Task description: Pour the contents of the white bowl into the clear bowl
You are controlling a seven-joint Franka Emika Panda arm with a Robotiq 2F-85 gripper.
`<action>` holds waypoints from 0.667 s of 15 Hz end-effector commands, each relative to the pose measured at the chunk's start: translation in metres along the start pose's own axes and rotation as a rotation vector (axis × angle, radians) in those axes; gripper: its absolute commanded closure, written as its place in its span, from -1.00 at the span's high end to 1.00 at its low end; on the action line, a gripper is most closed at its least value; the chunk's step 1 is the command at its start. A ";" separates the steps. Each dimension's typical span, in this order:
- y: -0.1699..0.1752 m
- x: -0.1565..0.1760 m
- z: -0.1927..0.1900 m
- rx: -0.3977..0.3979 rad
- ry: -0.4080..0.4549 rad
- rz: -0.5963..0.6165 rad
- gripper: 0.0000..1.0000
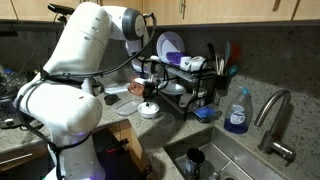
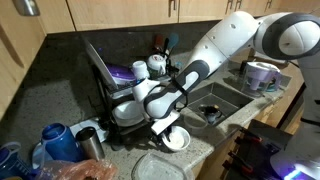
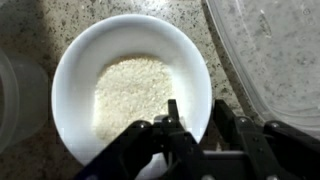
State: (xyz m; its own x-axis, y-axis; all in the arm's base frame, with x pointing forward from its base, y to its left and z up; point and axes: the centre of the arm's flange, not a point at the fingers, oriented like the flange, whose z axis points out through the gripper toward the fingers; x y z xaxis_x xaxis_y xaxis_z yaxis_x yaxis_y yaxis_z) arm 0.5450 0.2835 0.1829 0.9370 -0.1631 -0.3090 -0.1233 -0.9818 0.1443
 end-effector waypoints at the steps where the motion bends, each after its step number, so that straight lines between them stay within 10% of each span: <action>1: -0.003 -0.020 -0.016 -0.060 0.043 -0.022 -0.06; 10: -0.006 -0.052 -0.007 -0.103 0.056 -0.046 -0.30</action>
State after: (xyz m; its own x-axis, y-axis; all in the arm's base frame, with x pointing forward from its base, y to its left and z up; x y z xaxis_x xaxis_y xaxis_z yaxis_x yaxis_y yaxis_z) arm 0.5169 0.3086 0.1903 0.9554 -0.0833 -0.2834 -0.0285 -0.9809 0.1923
